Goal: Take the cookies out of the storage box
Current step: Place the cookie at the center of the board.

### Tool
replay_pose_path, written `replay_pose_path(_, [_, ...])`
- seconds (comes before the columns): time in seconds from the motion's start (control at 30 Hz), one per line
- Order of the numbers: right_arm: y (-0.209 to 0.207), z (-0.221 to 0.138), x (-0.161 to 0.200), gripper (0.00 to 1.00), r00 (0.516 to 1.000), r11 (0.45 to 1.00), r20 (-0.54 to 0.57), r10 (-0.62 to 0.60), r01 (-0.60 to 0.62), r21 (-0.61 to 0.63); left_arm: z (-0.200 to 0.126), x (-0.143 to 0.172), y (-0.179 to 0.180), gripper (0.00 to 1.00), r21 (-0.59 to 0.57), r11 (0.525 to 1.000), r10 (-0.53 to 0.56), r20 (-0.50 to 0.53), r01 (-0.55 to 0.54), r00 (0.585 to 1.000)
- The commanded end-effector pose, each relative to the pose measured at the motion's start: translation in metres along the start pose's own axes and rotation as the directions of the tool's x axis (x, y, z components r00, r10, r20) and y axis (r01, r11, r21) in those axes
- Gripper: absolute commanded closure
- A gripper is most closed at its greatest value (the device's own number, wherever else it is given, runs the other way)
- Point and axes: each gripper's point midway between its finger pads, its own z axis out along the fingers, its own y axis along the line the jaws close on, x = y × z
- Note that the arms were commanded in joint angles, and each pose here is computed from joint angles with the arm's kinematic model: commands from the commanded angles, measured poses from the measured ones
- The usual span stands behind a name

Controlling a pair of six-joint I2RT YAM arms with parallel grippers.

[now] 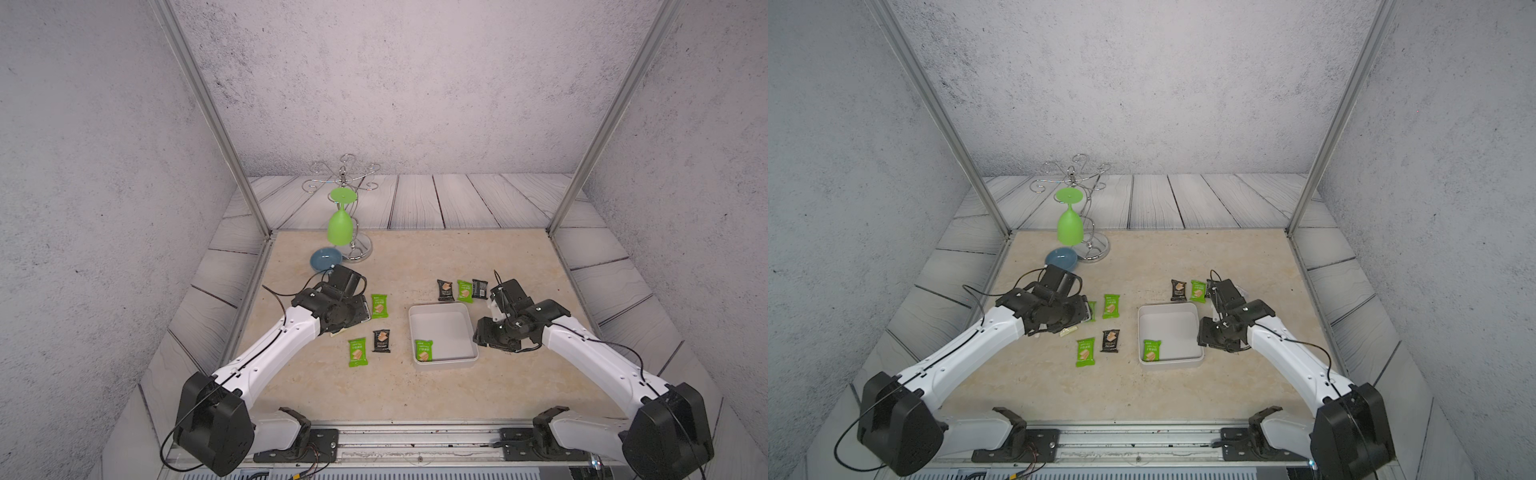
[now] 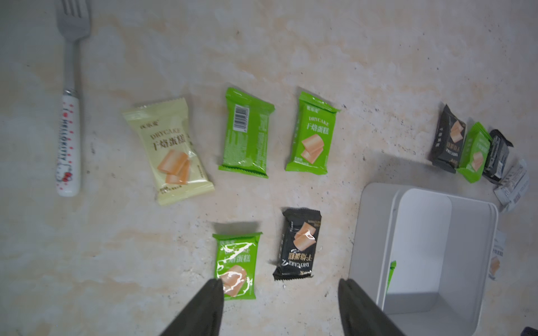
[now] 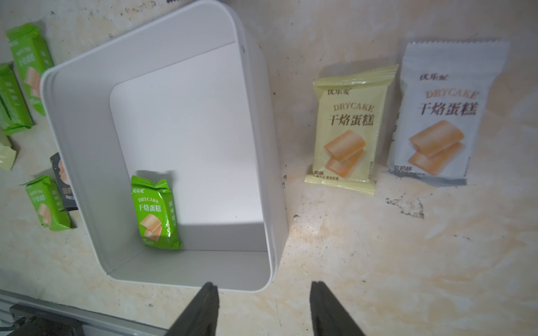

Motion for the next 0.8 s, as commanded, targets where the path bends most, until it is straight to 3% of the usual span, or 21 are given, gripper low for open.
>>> replay_pose_path(0.0, [-0.002,-0.004,0.012,0.44,1.0,1.0,-0.021,-0.008,0.008,-0.007,-0.004,0.013,-0.022,0.32,0.007,1.0,0.0,-0.012,0.0,1.0])
replay_pose_path(0.43, [-0.004,-0.013,0.024,0.44,1.0,0.999,-0.002,-0.016,0.016,-0.038,0.026,0.09,-0.135,0.31,0.064,0.974,0.222,-0.109,-0.216,0.969])
replay_pose_path(0.77, [-0.009,-0.015,0.028,0.44,0.999,0.999,0.013,-0.032,0.033,-0.027,0.063,0.115,-0.156,0.27,-0.035,0.94,0.323,-0.22,-0.338,0.92])
